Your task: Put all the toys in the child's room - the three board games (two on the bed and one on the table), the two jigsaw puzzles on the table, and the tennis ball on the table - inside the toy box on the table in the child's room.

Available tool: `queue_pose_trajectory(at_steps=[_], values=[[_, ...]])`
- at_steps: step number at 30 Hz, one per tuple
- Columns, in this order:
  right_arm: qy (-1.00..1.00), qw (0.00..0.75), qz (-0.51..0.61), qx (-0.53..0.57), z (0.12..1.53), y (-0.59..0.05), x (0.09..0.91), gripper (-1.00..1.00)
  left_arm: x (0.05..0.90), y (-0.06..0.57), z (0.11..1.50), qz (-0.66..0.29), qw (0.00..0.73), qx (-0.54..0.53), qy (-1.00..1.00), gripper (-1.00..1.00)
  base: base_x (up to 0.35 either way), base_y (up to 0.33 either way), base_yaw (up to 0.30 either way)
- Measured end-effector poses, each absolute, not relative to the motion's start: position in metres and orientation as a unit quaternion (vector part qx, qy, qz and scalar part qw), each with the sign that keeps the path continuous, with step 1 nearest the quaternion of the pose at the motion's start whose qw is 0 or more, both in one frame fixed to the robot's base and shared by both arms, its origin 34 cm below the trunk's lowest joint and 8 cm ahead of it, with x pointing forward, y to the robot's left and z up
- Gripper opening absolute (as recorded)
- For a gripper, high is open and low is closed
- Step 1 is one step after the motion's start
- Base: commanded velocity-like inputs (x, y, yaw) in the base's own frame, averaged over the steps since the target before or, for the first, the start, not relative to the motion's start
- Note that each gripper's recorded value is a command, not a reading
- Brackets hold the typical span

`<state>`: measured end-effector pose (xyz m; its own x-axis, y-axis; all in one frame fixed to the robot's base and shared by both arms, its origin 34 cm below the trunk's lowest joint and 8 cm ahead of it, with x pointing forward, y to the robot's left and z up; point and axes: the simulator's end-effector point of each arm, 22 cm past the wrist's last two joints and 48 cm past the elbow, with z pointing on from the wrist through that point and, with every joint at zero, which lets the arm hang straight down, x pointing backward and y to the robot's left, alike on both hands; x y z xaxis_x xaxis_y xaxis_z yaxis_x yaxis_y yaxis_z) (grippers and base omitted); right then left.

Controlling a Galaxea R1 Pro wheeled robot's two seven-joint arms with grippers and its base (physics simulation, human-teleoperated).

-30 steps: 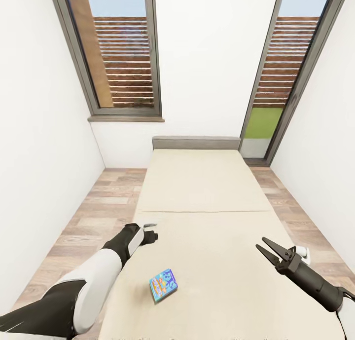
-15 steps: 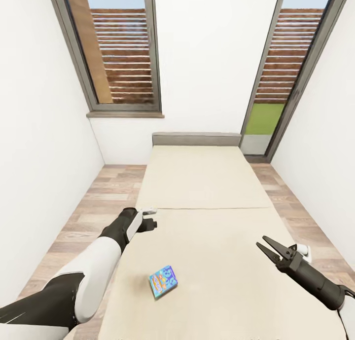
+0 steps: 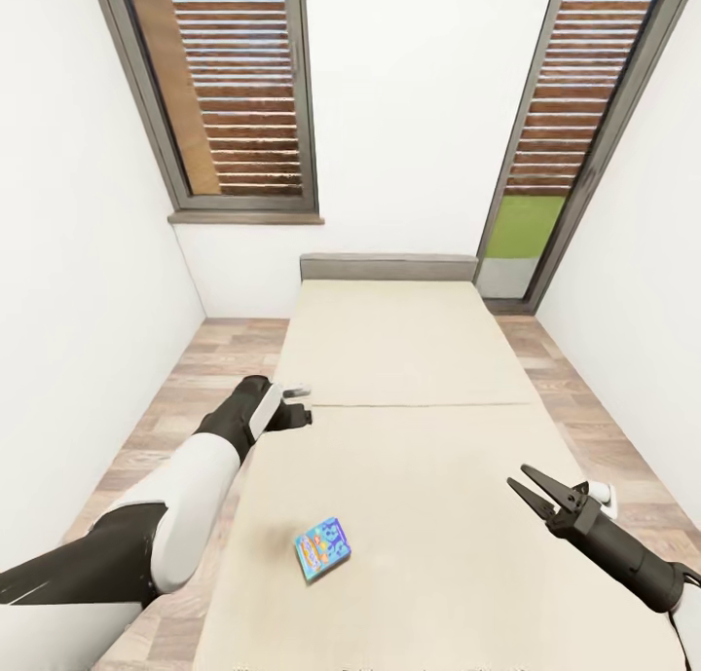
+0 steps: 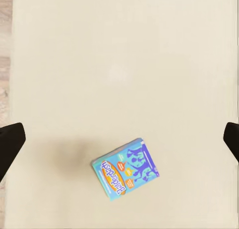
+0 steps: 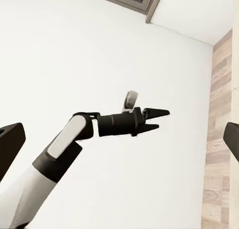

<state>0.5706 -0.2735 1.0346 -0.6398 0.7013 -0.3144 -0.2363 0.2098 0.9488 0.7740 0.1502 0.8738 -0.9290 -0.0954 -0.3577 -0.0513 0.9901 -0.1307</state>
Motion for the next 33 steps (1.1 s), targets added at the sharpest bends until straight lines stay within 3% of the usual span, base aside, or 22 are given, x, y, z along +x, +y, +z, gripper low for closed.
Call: queue_pose_trajectory(at_steps=[33], values=[[0.689,0.369,0.595,0.187,1.009,-0.279,0.571,1.0,0.776,0.143,0.852,-0.073,0.158,-0.039,0.984,1.0,0.0,0.0,0.0]])
